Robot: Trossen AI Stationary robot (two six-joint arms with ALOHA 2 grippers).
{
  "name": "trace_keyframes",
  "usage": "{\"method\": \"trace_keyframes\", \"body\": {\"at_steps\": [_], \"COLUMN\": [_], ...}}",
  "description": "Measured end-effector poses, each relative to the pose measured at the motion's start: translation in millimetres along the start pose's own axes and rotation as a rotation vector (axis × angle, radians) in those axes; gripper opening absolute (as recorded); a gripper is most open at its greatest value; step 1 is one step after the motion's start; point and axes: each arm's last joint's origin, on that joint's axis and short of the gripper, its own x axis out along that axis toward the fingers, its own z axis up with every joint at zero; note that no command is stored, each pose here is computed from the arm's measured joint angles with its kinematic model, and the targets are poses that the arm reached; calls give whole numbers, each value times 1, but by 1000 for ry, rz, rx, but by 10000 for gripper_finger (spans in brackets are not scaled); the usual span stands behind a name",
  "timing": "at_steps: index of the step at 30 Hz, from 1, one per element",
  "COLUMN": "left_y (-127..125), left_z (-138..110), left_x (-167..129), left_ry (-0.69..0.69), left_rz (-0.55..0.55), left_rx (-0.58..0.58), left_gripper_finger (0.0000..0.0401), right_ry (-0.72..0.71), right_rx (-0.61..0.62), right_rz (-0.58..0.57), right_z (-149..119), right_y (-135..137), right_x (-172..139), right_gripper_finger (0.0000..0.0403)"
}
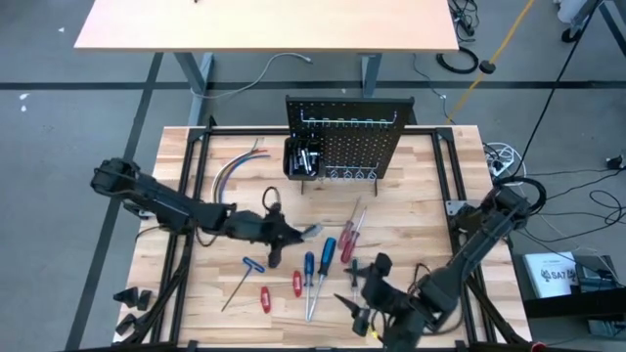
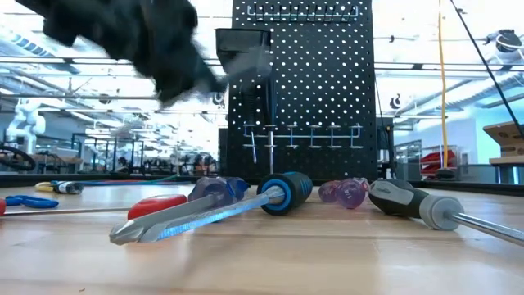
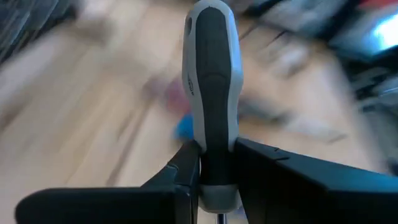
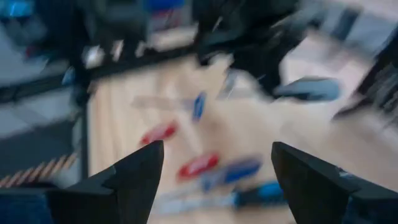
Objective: Hang tools onto peg board
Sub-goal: Hang the gray nut driver on the peg board
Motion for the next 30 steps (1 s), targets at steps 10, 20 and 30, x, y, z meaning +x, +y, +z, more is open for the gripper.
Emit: {"method": "trace_keyframes", "body": {"at_steps": [10, 20, 30], "left_y": [-67, -71, -70], "left_z": [34, 32, 37], "left_x": [-33, -35, -36], "left_ry": [-529, -539, -605], "left_rz": [-476, -510, -481], "left_rx": [328, 356, 426], "left_gripper_finger": [70, 70, 70], "right_ry": [-209, -378, -448], "right_rx": [-104, -340, -306], "right_rz": [30, 140, 319], "right_z": [12, 61, 88], "right_y": [25, 17, -2], "right_x": [9, 43, 74], "right_gripper_finger": [290, 290, 290]}}
